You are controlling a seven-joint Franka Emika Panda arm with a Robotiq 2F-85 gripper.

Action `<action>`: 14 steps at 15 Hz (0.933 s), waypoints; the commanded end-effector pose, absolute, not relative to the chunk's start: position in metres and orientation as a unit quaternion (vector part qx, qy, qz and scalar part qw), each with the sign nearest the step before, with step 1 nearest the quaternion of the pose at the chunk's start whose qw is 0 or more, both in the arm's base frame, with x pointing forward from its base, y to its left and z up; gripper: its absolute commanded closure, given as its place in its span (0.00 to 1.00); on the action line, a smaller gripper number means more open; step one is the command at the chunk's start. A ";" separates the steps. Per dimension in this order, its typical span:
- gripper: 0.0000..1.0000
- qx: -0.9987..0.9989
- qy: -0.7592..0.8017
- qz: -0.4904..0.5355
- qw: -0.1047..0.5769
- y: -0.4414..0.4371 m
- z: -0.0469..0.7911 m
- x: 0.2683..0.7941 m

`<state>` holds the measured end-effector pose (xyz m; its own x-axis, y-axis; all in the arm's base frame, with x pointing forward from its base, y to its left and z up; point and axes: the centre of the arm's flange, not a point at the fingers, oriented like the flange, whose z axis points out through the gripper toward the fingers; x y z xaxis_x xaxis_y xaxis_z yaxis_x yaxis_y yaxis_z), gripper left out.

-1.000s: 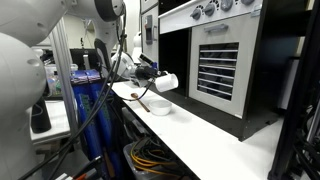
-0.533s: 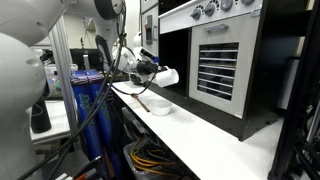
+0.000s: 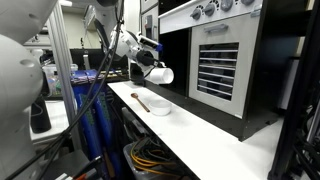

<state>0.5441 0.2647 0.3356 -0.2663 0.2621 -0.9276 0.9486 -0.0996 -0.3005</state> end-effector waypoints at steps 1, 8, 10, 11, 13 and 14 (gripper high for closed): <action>0.98 0.589 0.579 -0.479 0.298 0.251 0.374 0.524; 0.98 0.727 0.513 -0.362 0.279 0.231 0.426 0.507; 0.98 0.763 0.488 -0.325 0.272 0.224 0.430 0.506; 0.98 0.780 0.474 -0.307 0.269 0.219 0.431 0.506; 0.98 0.813 0.444 -0.271 0.262 0.209 0.429 0.507; 0.98 0.828 0.427 -0.254 0.259 0.203 0.426 0.508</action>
